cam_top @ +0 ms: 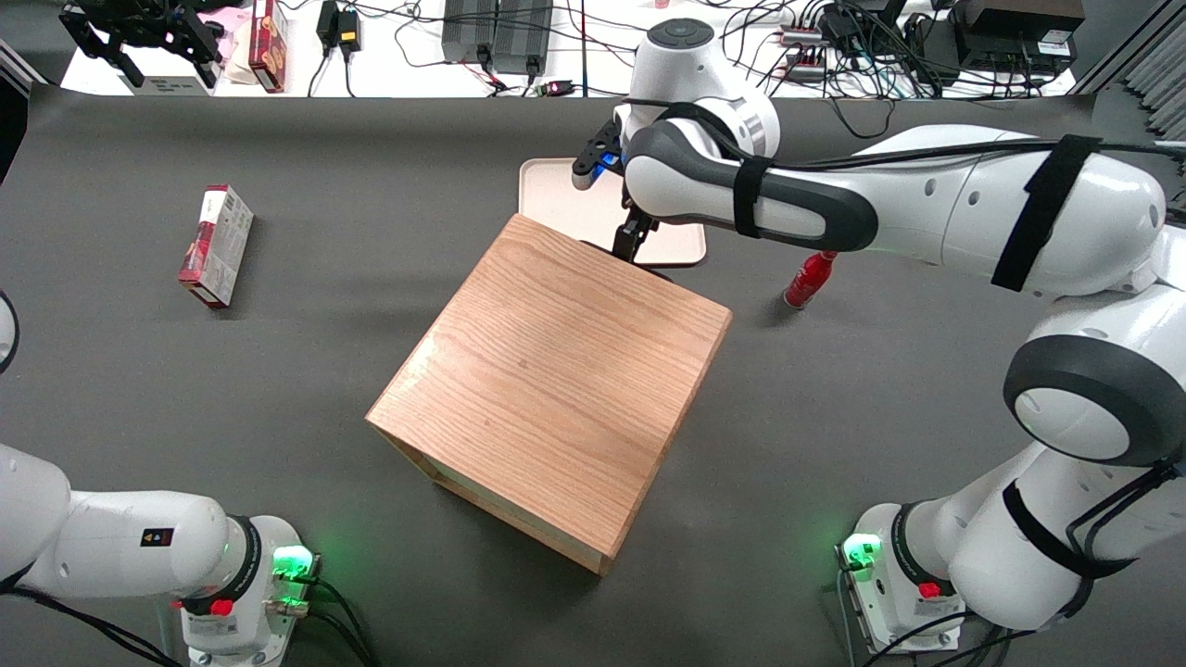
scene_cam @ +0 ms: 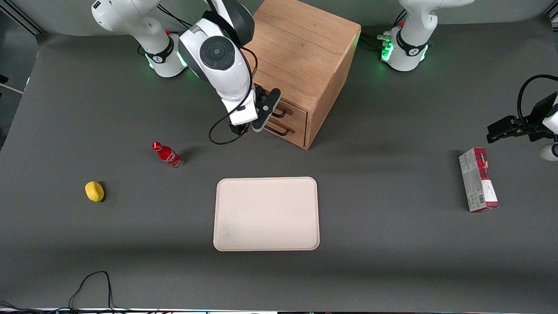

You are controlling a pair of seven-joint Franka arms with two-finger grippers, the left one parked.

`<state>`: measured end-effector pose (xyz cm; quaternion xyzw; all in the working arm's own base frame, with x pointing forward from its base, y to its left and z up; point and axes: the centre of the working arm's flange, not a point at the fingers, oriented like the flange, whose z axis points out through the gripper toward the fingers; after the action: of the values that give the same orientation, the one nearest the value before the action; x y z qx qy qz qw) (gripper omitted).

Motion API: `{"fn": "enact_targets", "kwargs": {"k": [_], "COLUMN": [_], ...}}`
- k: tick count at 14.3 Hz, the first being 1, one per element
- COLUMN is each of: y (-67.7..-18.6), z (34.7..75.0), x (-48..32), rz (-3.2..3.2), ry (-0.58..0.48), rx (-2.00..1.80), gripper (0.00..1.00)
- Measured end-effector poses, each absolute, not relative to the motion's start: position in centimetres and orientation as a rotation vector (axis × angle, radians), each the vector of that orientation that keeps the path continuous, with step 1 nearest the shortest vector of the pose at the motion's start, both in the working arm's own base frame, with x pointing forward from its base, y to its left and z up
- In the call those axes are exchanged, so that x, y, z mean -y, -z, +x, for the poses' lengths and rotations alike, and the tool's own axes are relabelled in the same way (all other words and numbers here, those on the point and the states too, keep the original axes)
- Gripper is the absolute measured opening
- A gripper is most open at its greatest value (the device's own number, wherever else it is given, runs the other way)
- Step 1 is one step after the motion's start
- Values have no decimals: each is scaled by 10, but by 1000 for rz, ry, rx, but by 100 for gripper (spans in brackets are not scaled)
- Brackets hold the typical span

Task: Open upper drawer
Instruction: 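Pull the handle outward from the cabinet with the right gripper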

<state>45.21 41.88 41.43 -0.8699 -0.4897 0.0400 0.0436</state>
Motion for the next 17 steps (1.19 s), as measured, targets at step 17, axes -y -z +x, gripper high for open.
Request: {"fn": "enact_targets", "kwargs": {"k": [17], "y": [-408], "z": [529], "x": [-374], "rz": [-2714], "ry": [-56], "rx": [1394], "gripper": [100]}}
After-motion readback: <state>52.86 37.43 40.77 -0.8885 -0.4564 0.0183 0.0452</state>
